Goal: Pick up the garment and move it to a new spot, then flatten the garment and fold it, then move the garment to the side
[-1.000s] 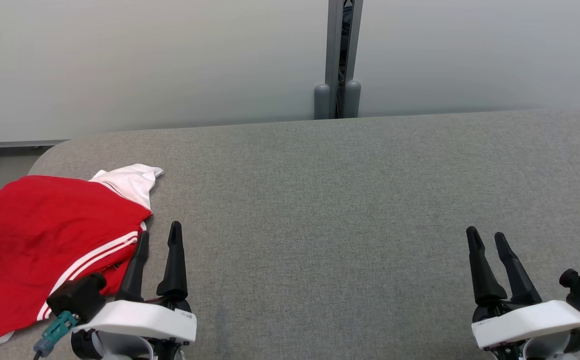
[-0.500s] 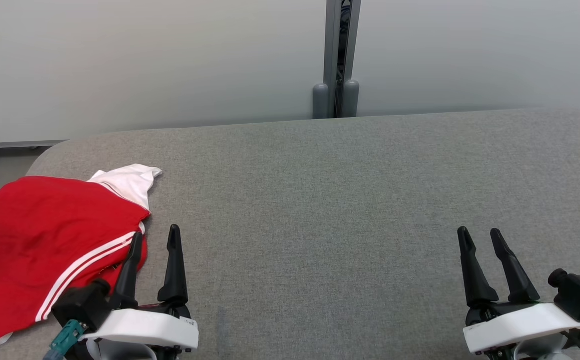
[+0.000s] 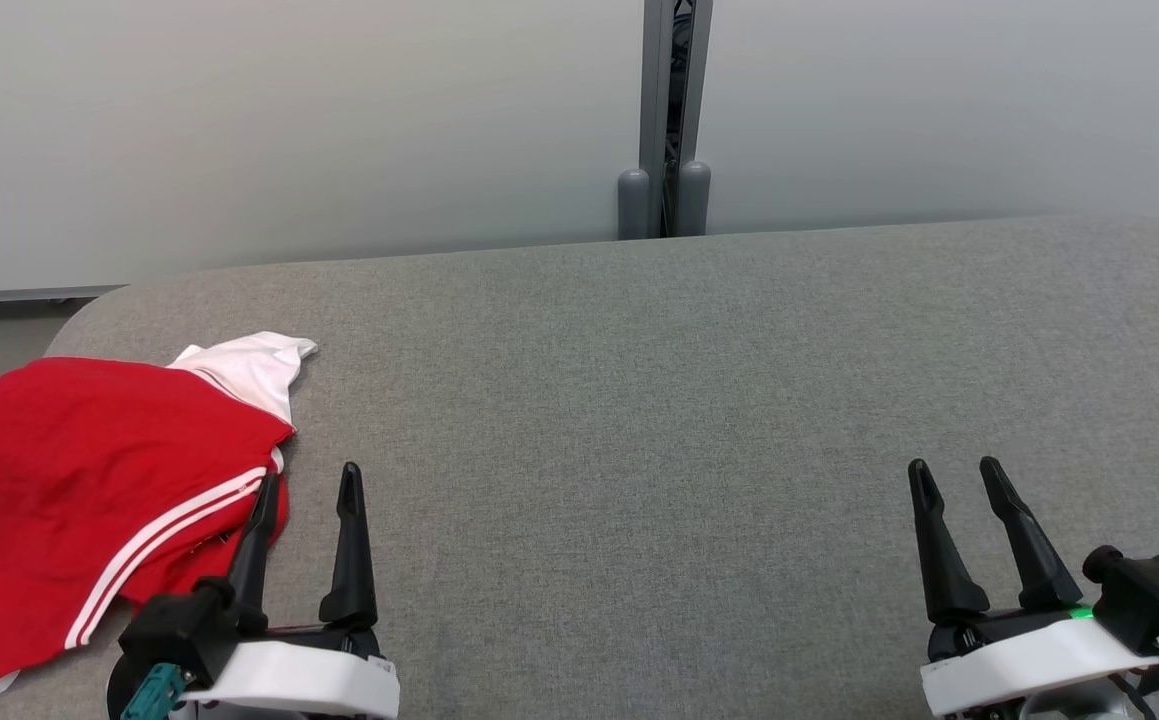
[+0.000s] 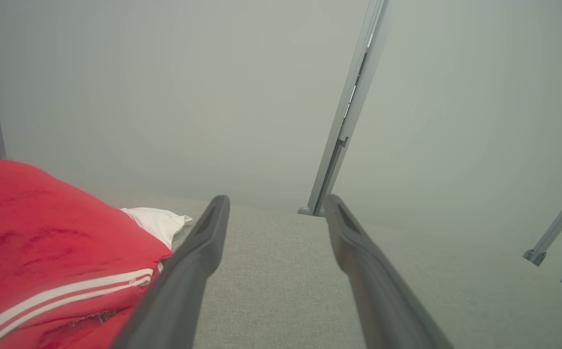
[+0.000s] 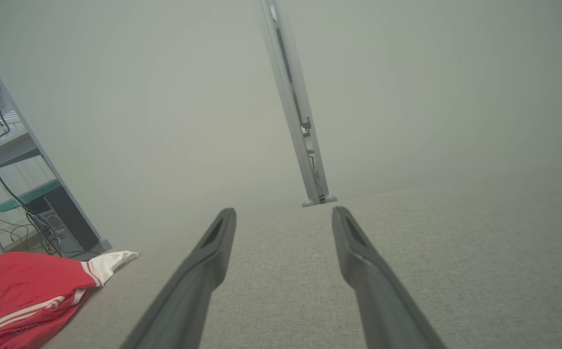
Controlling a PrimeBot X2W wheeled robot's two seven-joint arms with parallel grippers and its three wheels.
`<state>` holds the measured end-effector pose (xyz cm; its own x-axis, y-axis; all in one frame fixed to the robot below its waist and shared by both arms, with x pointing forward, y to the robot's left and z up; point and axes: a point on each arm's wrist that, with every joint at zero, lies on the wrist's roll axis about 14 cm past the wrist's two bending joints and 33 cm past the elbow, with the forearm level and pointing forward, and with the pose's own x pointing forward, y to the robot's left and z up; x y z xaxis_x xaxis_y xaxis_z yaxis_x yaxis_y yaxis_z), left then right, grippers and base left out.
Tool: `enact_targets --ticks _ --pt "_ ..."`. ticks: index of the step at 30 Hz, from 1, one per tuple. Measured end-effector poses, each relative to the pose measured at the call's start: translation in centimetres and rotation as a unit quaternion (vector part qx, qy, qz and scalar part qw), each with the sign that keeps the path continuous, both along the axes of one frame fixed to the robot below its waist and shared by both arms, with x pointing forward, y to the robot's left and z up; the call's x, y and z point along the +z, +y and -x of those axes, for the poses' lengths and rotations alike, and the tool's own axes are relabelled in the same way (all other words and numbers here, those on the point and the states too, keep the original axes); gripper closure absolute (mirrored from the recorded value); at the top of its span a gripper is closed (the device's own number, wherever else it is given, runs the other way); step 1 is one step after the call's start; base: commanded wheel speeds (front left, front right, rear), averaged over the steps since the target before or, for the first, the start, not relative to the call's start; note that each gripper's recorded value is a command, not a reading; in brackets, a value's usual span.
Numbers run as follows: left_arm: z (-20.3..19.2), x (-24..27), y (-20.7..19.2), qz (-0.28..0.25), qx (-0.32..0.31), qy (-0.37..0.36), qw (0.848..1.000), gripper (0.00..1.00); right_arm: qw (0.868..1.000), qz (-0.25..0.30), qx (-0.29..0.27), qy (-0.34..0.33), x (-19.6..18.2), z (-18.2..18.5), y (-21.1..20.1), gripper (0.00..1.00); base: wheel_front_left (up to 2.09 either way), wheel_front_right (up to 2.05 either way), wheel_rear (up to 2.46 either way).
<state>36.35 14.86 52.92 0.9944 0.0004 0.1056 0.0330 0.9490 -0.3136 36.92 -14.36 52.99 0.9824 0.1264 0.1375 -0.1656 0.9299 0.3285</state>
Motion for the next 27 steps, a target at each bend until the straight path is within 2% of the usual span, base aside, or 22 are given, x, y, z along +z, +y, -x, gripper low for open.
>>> enact_targets --ticks 27 --pt "1.1 0.2 0.1 -0.098 0.014 -0.022 0.995 0.00 0.995 0.093 0.028 -0.039 0.8 0.6 2.1 0.00 0.00 0.00 0.00"
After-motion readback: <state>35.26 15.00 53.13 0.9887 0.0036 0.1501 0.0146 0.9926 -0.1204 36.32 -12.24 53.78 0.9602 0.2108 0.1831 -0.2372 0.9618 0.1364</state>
